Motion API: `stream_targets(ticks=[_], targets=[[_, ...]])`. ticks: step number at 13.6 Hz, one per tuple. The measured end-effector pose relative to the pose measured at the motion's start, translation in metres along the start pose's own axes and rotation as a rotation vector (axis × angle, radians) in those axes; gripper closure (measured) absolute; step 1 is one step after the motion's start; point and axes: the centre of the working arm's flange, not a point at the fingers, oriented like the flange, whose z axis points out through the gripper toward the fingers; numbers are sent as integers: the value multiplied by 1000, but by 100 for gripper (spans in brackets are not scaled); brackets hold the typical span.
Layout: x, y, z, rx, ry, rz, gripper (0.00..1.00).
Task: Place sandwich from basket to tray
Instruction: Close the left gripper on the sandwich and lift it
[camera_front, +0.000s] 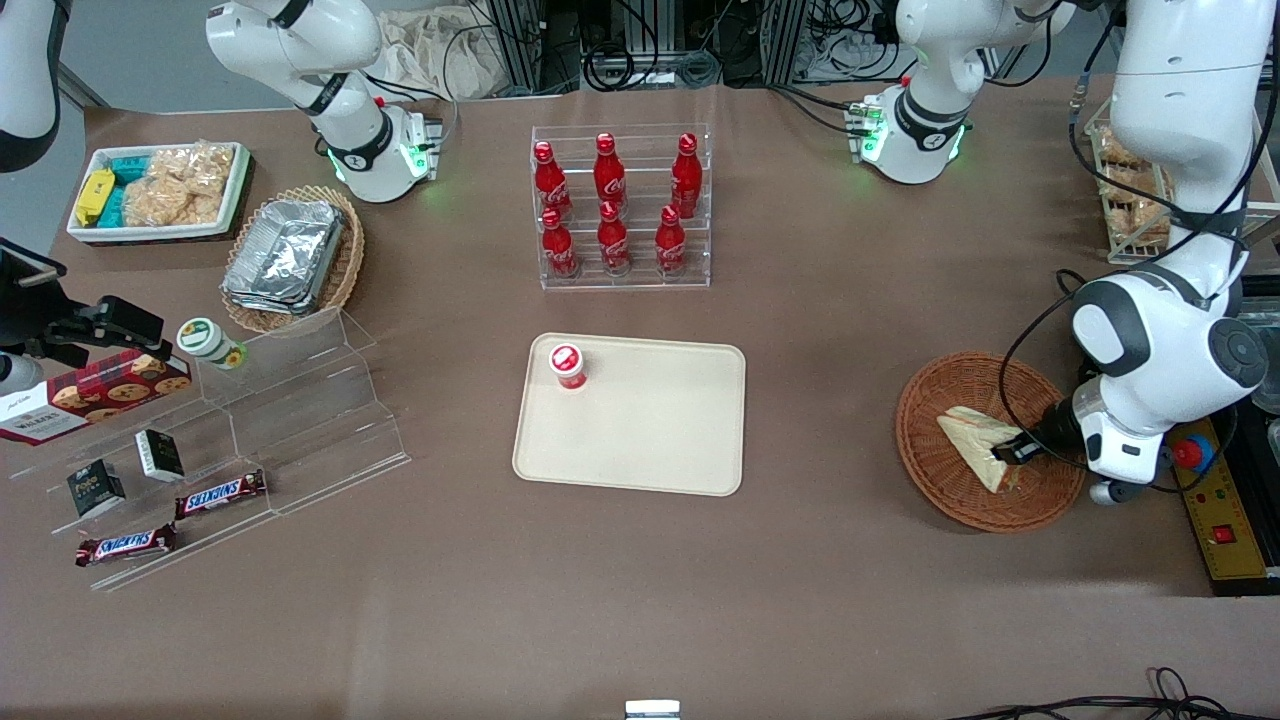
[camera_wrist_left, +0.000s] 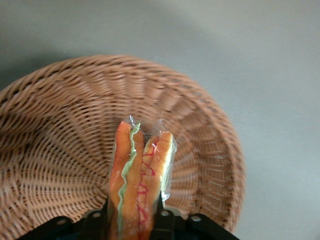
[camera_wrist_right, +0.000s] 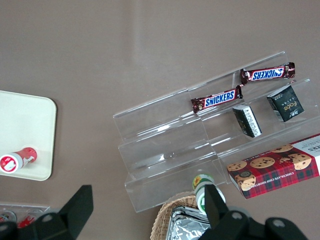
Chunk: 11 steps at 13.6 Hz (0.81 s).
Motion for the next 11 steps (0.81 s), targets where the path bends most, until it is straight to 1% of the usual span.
stream_targets(ticks=[1,2,3,4,5,8,10,11], targets=[[0,11,-10,-7,13,18,81],[-1,21,-23,-7,18,38,81],[-1,29,-39,-1,9,57,82],[-1,36,-60,11,-8,73,85],[0,43,-84,35,-27,83,85],[-4,74,-162,139,-80,112,85],[-25,113,-203,202,-106,135,85],[-40,134,-218,224,-120,143,85]])
